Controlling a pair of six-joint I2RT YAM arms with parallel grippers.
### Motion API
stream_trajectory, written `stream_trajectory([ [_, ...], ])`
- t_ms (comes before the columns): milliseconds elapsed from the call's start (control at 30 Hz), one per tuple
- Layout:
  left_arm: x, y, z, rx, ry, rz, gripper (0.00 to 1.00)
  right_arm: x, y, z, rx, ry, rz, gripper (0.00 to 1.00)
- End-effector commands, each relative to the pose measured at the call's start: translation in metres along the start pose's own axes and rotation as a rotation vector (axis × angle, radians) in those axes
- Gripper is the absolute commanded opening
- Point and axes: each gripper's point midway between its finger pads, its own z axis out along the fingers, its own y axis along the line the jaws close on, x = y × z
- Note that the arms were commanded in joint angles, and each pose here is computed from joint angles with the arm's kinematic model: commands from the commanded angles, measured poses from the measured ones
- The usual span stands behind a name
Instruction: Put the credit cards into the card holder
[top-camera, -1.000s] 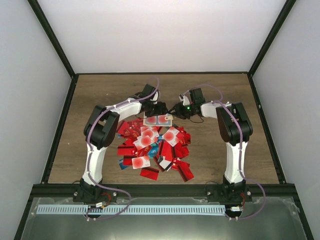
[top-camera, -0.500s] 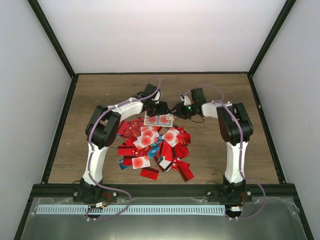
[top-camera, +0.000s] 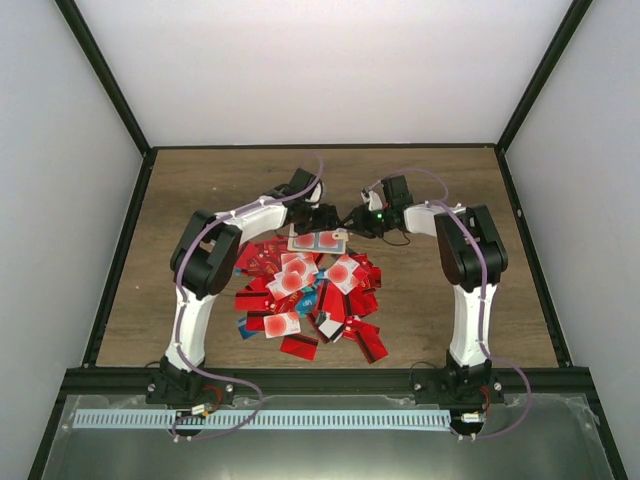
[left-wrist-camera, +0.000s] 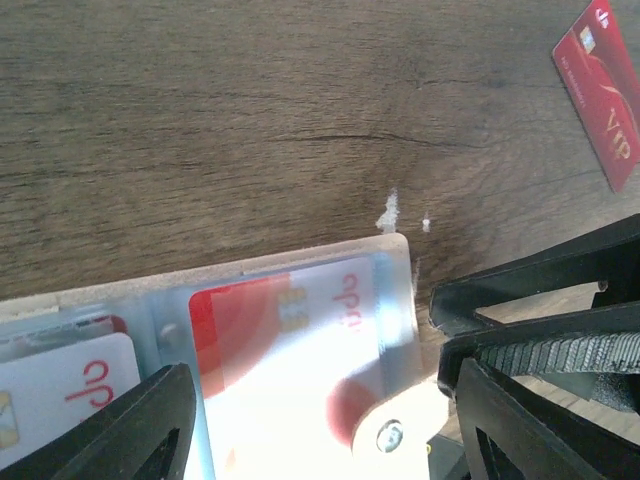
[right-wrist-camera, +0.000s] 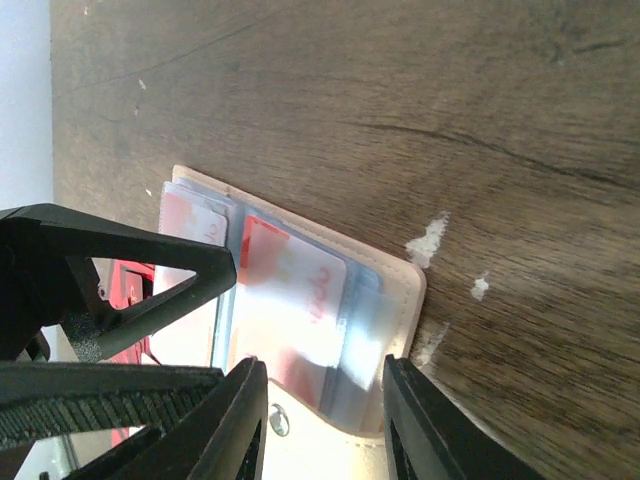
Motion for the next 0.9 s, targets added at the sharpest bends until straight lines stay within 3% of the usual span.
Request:
stream_trajectory([
  [0,-0.003,-0.023,-0.025,0.027,-0.037,0.058,0.75,-0.019,0.04,-0.022,-0.026,-0.06,-0.136,0.34],
  [267,-0.004,-0.024,-0.054,0.0,-0.084,0.104,0.77,-0.009,0.048,-0.035,0.081,-0.075,-0.206,0.36],
  [400,0.003,-0.012,-0.066,-0.054,-0.107,0.133,0.73,0.005,0.06,-0.03,0.151,-0.061,-0.269,0.38],
  [533,0.013,0.001,-0.066,-0.076,-0.108,0.139,0.62,0.024,0.075,-0.016,0.139,-0.022,-0.288,0.38],
  [767,0.02,0.017,-0.056,-0.102,-0.083,0.122,0.32,0.052,0.087,0.008,0.088,0.034,-0.269,0.38],
  [867,0.018,0.021,-0.053,-0.099,-0.083,0.114,0.25,0.052,0.081,0.013,0.094,0.031,-0.245,0.38],
])
